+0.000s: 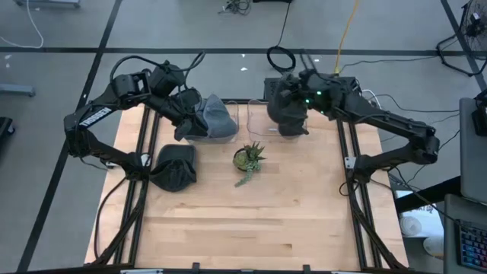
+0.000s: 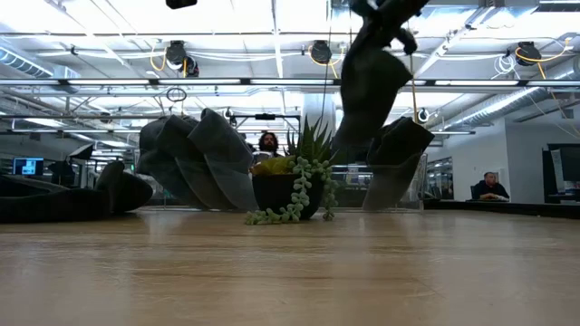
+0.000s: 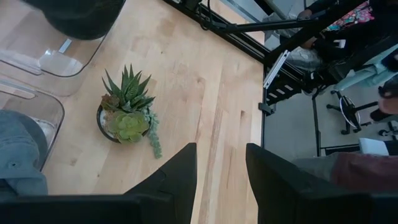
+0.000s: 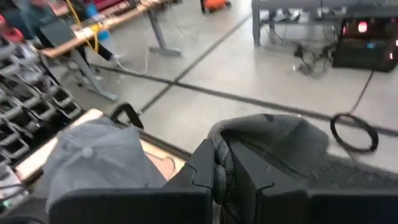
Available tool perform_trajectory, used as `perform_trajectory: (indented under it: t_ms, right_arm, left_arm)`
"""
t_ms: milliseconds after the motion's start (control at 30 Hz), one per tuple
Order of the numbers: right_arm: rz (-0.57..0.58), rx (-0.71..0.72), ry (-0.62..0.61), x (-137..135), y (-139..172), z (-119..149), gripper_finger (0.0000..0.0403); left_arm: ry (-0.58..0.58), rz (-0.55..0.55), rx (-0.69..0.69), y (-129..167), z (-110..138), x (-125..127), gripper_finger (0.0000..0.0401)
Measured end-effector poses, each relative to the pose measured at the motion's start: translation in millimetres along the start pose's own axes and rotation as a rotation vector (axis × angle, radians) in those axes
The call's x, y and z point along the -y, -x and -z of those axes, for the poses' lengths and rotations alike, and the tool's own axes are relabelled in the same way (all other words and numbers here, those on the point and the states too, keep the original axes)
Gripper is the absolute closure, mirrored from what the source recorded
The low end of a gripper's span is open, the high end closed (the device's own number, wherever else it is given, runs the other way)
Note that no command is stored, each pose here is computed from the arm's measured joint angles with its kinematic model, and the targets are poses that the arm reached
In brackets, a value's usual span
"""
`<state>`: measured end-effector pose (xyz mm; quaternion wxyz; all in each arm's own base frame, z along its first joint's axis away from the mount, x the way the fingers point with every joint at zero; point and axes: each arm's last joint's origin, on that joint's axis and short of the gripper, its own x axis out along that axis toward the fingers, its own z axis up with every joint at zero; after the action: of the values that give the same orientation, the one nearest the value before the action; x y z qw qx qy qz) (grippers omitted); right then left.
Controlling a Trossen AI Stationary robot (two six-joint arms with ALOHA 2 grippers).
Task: Pick & Place hat
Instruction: Put the right black cap into the right transparent bin
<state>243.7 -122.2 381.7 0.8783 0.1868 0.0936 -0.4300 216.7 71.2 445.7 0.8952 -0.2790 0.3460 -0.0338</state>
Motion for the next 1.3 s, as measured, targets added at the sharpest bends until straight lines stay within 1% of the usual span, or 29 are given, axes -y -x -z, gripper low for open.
perform_trajectory:
  t_ms: [167, 233, 267, 400, 567, 700, 833, 933, 1067, 1200, 1300]
  right_arm:
    - [0.045, -0.062, -0.017, 0, -23, 12, 0.039]
    - [0.067, -0.087, -0.042, 1, -31, 17, 0.039]
    - [0.076, -0.099, -0.061, 2, -34, 19, 0.039]
    - [0.094, -0.122, -0.073, 2, -43, 25, 0.039]
    - [0.159, -0.122, -0.164, 8, -46, 27, 0.039]
    - [0.179, -0.143, -0.272, 10, -51, 36, 0.039]
    - [0.144, -0.108, -0.353, 0, -50, 36, 0.039]
    - [0.164, -0.108, -0.35, -2, -52, 40, 0.039]
    - [0.241, -0.121, -0.377, 2, -57, 47, 0.039]
    - [0.275, -0.159, -0.344, 2, -67, 57, 0.039]
    - [0.324, -0.212, -0.327, 5, -74, 69, 0.039]
  left_arm:
    - [0.005, 0.0, 0.0, 0, 0, 0, 0.0256]
    - [0.006, 0.0, 0.0, 0, 0, 0, 0.0256]
    - [0.006, 0.0, 0.0, 0, 0, 0, 0.0256]
    - [0.006, 0.004, -0.001, 0, 0, 0, 0.0256]
    - [0.004, 0.011, -0.003, 0, 0, 0, 0.0256]
    - [0.0, 0.049, -0.012, 0, 0, 1, 0.0256]
    - [0.0, 0.055, -0.013, 0, 0, 2, 0.0256]
    - [-0.002, 0.056, -0.014, 0, 0, 2, 0.0256]
    - [-0.009, 0.059, -0.014, 0, 0, 2, 0.0256]
    - [-0.01, 0.105, -0.025, 0, 1, 3, 0.0256]
    - [-0.023, 0.134, -0.033, 0, 1, 4, 0.0256]
